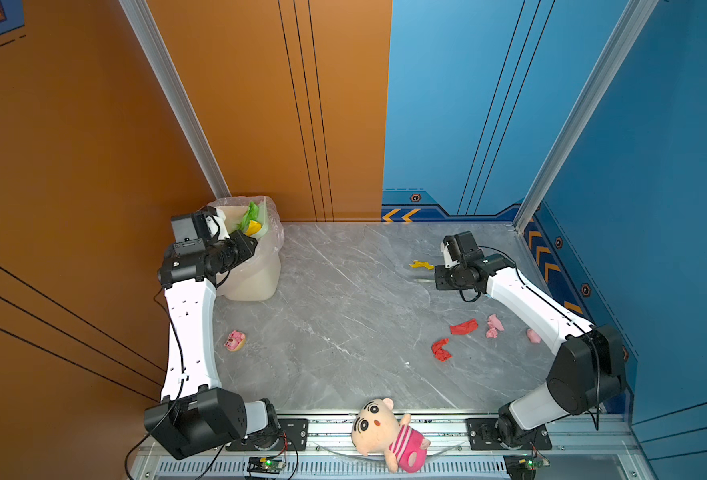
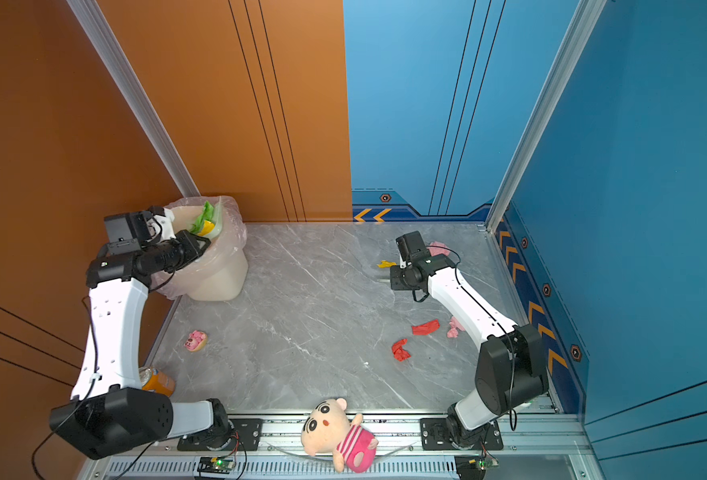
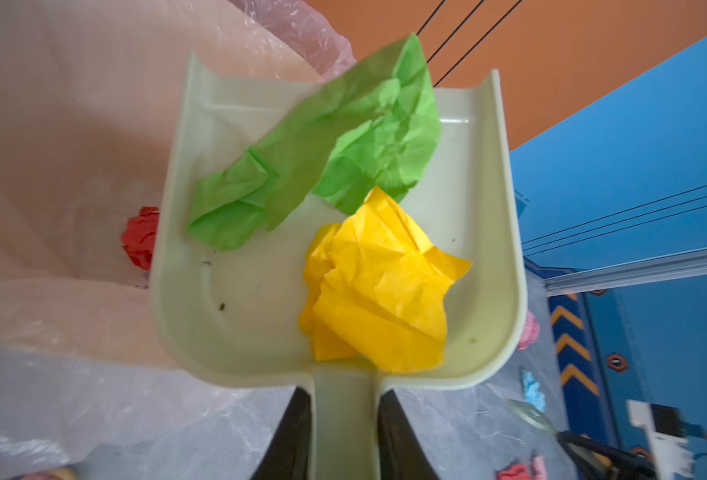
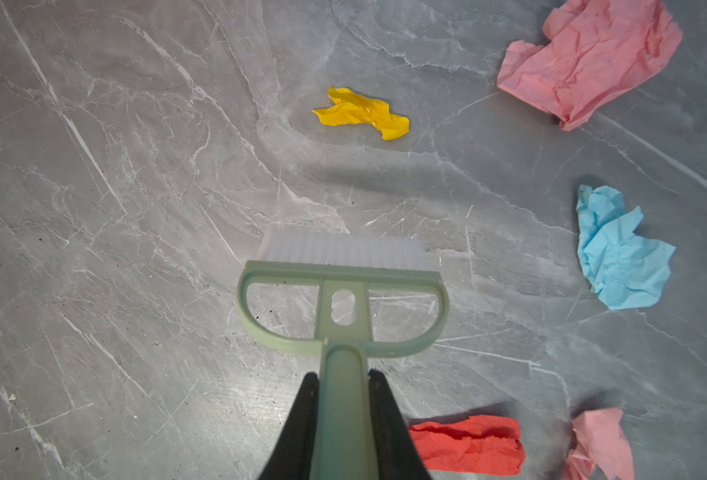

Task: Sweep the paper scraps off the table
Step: 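Tilt the dustpan over the bin with the left gripper to dump the scraps, then move the left gripper's dustpan back to the table while the right brushes the red scrap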

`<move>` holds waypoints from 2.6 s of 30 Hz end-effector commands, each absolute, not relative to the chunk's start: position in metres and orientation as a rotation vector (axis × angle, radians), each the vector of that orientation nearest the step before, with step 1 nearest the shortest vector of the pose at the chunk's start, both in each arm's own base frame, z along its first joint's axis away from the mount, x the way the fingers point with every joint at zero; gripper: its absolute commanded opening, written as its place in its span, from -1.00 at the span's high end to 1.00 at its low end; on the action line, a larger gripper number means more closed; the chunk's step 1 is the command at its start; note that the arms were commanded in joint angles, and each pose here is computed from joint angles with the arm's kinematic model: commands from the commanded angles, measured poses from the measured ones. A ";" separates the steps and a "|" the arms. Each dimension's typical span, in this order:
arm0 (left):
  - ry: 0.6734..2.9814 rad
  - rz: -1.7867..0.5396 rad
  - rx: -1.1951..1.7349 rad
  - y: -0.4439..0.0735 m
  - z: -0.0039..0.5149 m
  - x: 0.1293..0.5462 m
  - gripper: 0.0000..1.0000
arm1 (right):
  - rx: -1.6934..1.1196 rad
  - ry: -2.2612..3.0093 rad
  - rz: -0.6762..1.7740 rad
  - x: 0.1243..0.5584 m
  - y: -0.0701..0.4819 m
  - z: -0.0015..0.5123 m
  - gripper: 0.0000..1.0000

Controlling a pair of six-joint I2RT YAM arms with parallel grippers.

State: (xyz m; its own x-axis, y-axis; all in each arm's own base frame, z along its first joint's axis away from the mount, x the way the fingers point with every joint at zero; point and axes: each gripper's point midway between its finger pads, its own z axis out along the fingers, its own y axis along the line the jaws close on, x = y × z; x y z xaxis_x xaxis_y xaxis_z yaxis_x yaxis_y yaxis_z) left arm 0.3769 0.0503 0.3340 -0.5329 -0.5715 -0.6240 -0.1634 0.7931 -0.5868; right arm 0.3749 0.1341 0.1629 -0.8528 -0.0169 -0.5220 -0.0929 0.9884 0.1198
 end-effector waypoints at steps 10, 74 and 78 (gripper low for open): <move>1.884 -1.050 -0.570 0.039 0.365 0.394 0.59 | -0.069 2.595 0.198 0.372 0.135 0.156 1.00; 1.956 -0.603 -0.173 -0.064 0.355 0.363 0.55 | -0.103 2.735 0.327 0.270 0.113 0.213 1.00; 2.025 -0.507 -0.044 -0.092 0.327 0.366 0.54 | -0.143 2.818 0.275 0.220 0.105 0.218 1.00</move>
